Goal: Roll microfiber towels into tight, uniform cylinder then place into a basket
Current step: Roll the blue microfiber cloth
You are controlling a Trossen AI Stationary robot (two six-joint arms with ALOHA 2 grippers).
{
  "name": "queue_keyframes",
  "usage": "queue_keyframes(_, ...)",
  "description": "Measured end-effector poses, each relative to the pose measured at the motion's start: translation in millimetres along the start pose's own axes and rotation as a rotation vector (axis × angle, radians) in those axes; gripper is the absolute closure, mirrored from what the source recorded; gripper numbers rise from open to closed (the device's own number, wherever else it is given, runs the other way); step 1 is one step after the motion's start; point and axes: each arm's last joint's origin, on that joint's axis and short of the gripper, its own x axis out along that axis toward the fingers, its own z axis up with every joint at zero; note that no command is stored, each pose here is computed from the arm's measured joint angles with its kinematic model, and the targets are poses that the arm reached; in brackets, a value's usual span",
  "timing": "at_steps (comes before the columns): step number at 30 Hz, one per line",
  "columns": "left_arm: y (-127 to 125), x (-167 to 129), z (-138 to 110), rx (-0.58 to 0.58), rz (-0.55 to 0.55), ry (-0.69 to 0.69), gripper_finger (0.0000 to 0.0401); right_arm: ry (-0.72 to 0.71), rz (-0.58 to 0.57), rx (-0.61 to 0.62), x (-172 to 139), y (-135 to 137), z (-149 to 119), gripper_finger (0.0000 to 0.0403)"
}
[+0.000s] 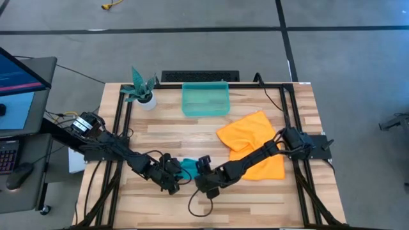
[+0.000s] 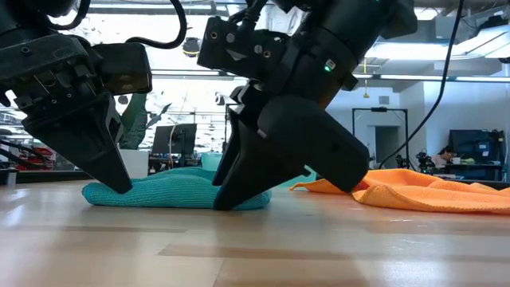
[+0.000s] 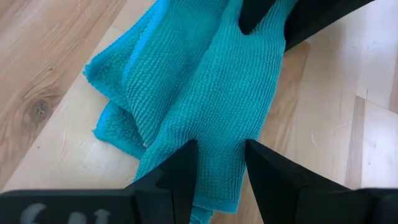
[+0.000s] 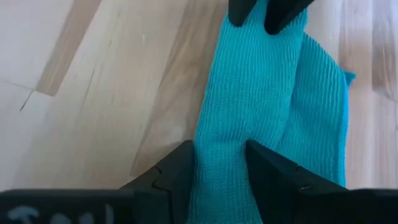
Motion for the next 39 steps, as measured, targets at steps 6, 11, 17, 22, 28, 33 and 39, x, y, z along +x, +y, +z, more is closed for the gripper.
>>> queue_keyframes(6,-0.2,-0.1,-0.3,0.001,-0.001,0.002,0.0269,0.007,0.004,0.027,1.9,-4.3,-1.2,0.0247)
queue_keyframes(11,-1.3,-0.8,-1.7,0.007,-0.006,0.005,0.0269,0.016,-0.005,0.084,3.6,-7.4,-2.4,0.0266)
queue_keyframes(17,-2.7,-1.6,-3.4,0.059,-0.008,0.004,0.0269,0.033,-0.032,0.154,7.6,-17.0,-5.4,0.0329)
queue_keyframes(22,-3.1,-1.9,-3.8,0.074,-0.006,0.001,0.0269,0.035,-0.01,0.159,7.4,-16.6,-5.6,0.0381)
queue_keyframes(28,-4.6,-2.8,-5.7,0.096,-0.012,0.003,0.0269,0.037,0.045,0.194,6.2,-16.5,-3.7,0.0381)
queue_keyframes(33,-7.0,-4.4,-8.5,0.127,-0.019,0.004,0.0269,0.056,0.074,0.223,1.2,-17.9,4.0,0.0367)
queue_keyframes(39,-13.5,-8.0,-8.0,0.164,-0.019,0.012,0.0269,0.051,0.129,0.25,-4.2,-17.6,13.5,0.0383)
